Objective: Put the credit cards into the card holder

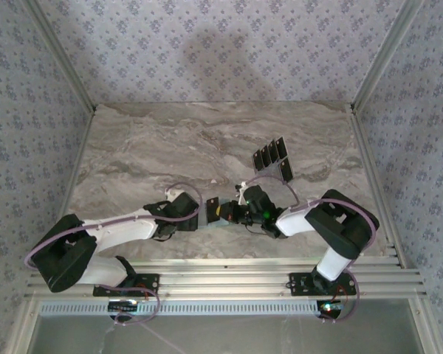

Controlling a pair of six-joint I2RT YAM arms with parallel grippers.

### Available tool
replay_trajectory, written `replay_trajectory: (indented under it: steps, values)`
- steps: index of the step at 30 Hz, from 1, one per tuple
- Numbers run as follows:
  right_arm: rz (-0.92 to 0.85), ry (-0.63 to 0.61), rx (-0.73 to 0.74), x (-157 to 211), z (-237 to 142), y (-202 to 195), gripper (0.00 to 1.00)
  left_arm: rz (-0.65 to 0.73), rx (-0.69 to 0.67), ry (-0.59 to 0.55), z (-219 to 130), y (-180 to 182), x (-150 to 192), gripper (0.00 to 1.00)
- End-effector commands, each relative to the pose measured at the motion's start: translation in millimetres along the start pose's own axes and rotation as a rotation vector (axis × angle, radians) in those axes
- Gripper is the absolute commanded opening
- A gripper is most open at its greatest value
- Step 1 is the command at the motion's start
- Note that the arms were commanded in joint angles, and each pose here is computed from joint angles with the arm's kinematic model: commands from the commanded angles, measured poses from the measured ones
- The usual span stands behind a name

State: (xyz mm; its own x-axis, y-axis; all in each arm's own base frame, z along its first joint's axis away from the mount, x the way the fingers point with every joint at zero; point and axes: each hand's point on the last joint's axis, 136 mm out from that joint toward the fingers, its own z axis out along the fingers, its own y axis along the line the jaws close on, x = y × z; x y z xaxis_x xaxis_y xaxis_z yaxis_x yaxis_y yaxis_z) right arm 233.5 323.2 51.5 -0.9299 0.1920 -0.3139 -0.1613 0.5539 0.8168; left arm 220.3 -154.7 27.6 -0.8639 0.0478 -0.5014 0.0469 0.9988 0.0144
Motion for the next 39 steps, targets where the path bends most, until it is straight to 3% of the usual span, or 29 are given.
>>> replay_trajectory:
  steps: [1,13,39]
  values:
    - [0.001,-0.026,-0.008,-3.1,-6.1,4.2,0.0,0.0,-0.027,0.018,4.0,8.2,7.3,1.0]
    - [-0.02,-0.027,-0.02,-9.6,-4.9,13.6,0.0,-0.003,-0.027,0.019,4.7,8.5,8.4,1.0]
    - [0.017,0.017,-0.003,10.6,8.5,-8.8,0.0,0.001,-0.027,0.021,5.6,7.7,8.4,1.0]
